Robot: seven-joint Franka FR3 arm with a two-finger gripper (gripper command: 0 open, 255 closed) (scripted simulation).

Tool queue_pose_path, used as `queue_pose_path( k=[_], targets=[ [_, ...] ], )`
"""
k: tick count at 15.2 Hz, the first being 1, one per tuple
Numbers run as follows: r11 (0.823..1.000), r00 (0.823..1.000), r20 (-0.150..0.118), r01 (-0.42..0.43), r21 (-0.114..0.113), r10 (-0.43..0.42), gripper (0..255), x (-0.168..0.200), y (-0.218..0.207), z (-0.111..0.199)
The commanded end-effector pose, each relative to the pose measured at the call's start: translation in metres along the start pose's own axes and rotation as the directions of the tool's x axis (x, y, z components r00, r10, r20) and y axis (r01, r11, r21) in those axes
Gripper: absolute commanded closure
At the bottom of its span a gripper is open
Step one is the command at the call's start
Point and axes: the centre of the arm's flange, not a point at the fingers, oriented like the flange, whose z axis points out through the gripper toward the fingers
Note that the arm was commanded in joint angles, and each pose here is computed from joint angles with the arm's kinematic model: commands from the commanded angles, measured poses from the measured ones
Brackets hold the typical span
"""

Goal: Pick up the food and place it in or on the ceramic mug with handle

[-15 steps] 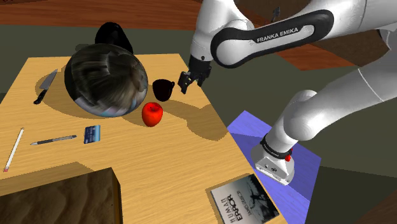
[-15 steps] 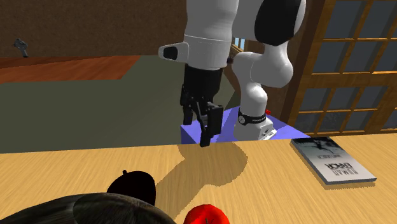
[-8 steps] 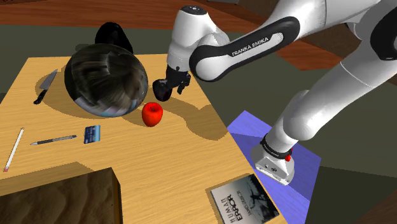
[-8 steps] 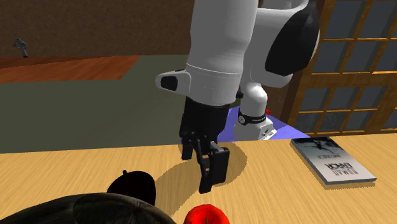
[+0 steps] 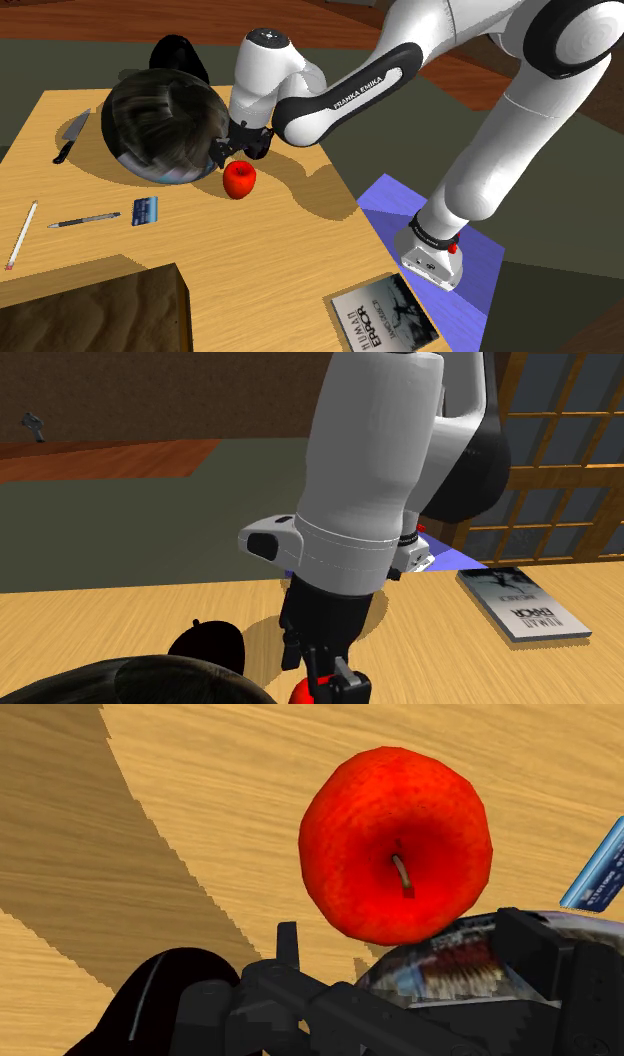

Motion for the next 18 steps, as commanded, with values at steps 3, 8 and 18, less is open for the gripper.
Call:
queue_pose_path(
  k=[3,8,18],
  targets=[
    [1.000,1.000,-0.002,-0.002,0.002,0.002,0,0.001,-0.003,0.021],
    [1.000,1.000,-0.002,-0.002,0.002,0.002,0,0.001,-0.003,0.035],
    [1.000,1.000,-0.002,-0.002,0.002,0.002,255,0.001,-0.003,0.035]
  ],
)
